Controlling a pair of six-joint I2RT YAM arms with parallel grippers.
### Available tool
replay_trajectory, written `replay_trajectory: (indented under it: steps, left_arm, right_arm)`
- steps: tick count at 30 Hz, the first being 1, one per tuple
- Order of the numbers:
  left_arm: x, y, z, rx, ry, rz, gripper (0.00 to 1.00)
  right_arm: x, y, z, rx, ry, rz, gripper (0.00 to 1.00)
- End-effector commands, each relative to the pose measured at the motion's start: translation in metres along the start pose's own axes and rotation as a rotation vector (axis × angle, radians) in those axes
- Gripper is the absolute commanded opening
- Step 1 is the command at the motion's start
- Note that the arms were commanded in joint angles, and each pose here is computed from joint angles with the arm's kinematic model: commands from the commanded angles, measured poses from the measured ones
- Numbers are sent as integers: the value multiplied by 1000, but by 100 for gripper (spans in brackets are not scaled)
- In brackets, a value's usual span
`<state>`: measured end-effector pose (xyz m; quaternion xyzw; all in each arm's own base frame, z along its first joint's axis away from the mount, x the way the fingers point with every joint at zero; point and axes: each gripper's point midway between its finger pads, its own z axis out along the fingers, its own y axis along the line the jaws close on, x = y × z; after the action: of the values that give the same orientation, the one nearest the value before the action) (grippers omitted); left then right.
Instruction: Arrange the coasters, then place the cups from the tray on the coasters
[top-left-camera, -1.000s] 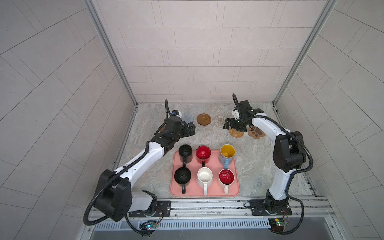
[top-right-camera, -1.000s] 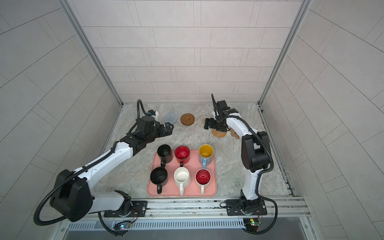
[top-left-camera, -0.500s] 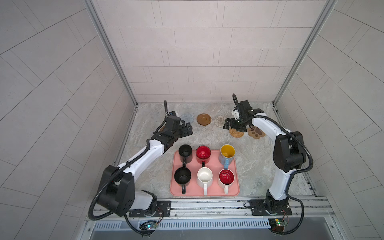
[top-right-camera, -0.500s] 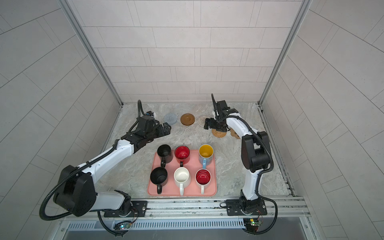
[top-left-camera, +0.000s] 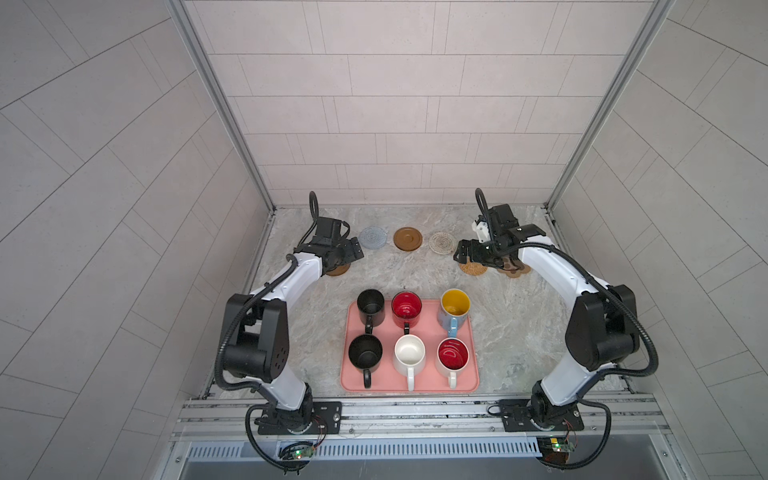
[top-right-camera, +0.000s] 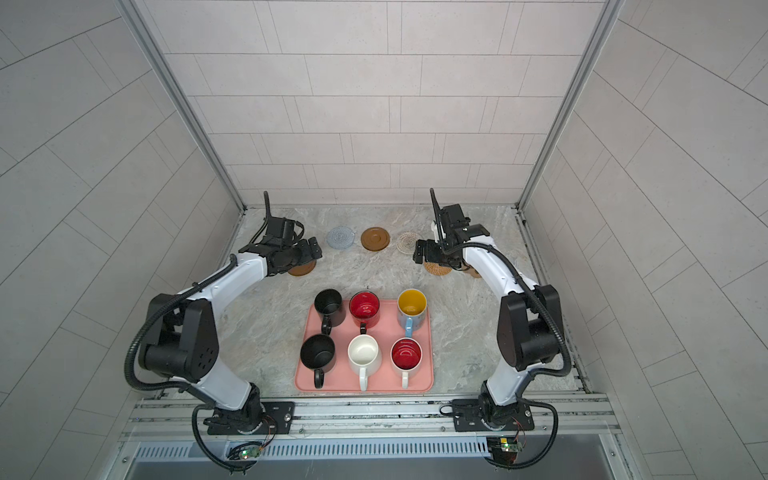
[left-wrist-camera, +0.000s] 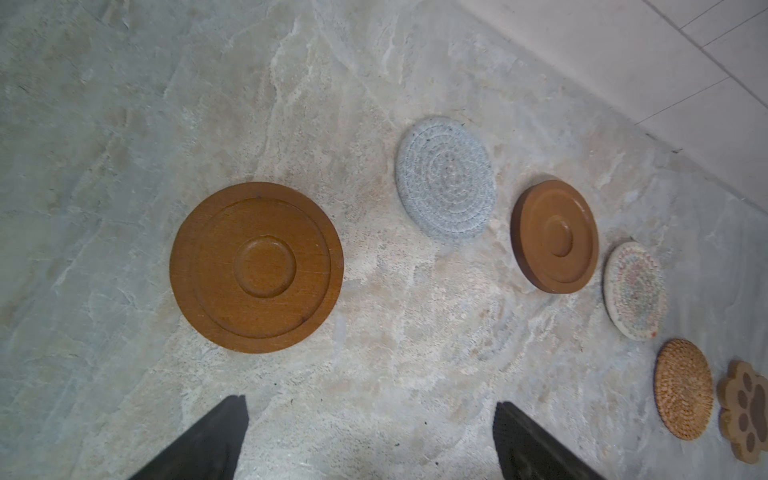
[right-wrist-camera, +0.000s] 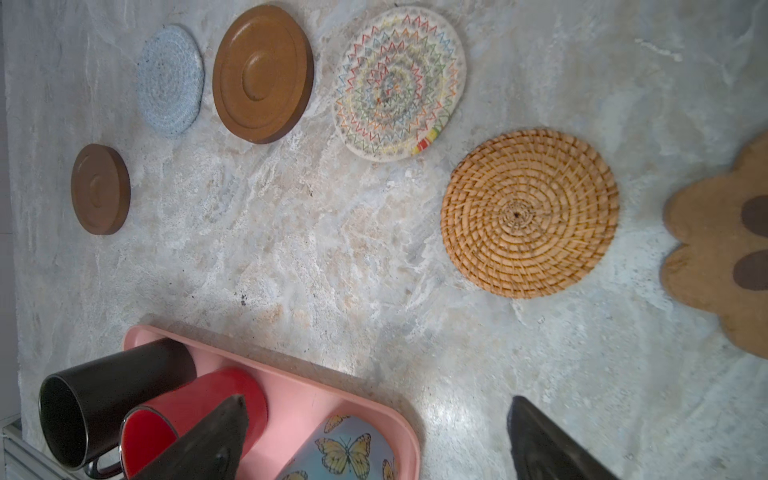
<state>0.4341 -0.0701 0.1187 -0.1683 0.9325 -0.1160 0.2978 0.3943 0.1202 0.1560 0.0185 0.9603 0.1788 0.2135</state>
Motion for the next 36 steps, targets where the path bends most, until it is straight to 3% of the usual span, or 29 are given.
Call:
replay_trajectory:
  steps: [1,13,36]
  left_arm:
    - [-1,9,9,-19,80,33,100]
    - [-10,11,59,11,186,42,100]
    - [-1,10,93,59,248,79,100]
  right_arm:
    - [8,-5,-19,34,-29,-1,99]
    - [50,-17,-65,75,-113,39,100]
    - [77,-26,-101,94,-219,99,100]
